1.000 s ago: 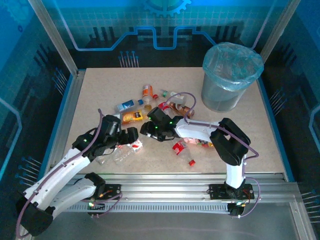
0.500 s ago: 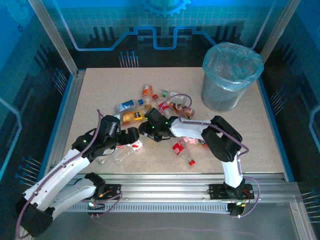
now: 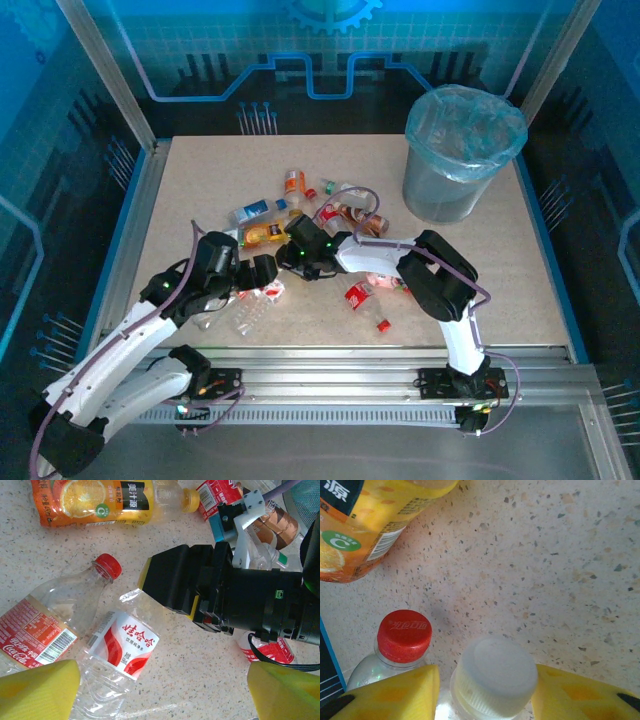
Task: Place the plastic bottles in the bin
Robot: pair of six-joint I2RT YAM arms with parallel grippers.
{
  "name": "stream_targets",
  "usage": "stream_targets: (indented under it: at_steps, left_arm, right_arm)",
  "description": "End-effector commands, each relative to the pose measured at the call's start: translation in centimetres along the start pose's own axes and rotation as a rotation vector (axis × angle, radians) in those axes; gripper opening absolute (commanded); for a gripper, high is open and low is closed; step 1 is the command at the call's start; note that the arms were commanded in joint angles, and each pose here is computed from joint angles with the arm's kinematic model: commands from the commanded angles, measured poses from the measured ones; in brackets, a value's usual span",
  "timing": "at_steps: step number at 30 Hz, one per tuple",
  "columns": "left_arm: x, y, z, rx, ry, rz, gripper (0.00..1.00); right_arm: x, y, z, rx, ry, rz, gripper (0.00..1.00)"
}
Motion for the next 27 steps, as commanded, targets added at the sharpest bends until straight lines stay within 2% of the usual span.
stream_targets:
  at_steps: [1, 9, 16, 22, 27]
  left_arm:
    - [0.3, 0.0, -0.5, 0.013, 0.0, 0.002, 0.88]
    - [0.6, -0.1, -0.6, 0.013, 0.003, 0.017, 0.88]
    - [0.8, 0.3, -0.2, -0.011, 0.01, 0.038, 0.88]
    - [0.4, 1.5, 1.3, -0.056, 0.008, 0.038, 0.88]
    - [-0.1, 3.2, 2.7, -0.097, -0.002, 0.032, 0.88]
  right_arm:
    - [-0.3, -0.8, 0.0, -0.007, 0.0, -0.012, 0.48]
    - [0.1, -0.5, 0.3, -0.025, 0.043, -0.002, 0.37]
    - [1.2, 1.5, 0.6, -0.056, 0.118, 0.045, 0.21]
    - [3.9, 5.3, 0.5, -0.1, 0.242, 0.127, 0.0]
    - [7.3, 10.1, 0.3, -0.171, 0.393, 0.195, 0.0]
Point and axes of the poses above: each hand's point on the last joint's axis, 136 mm out from that joint toward the fingers, its own y axis back along the fingers, its own x axis along the line the jaws close on, z = x × y, the point moved 5 cm from there along y, back along the fingers, and after that the axes turned 12 degrees about -y, right-handed, at the moved point
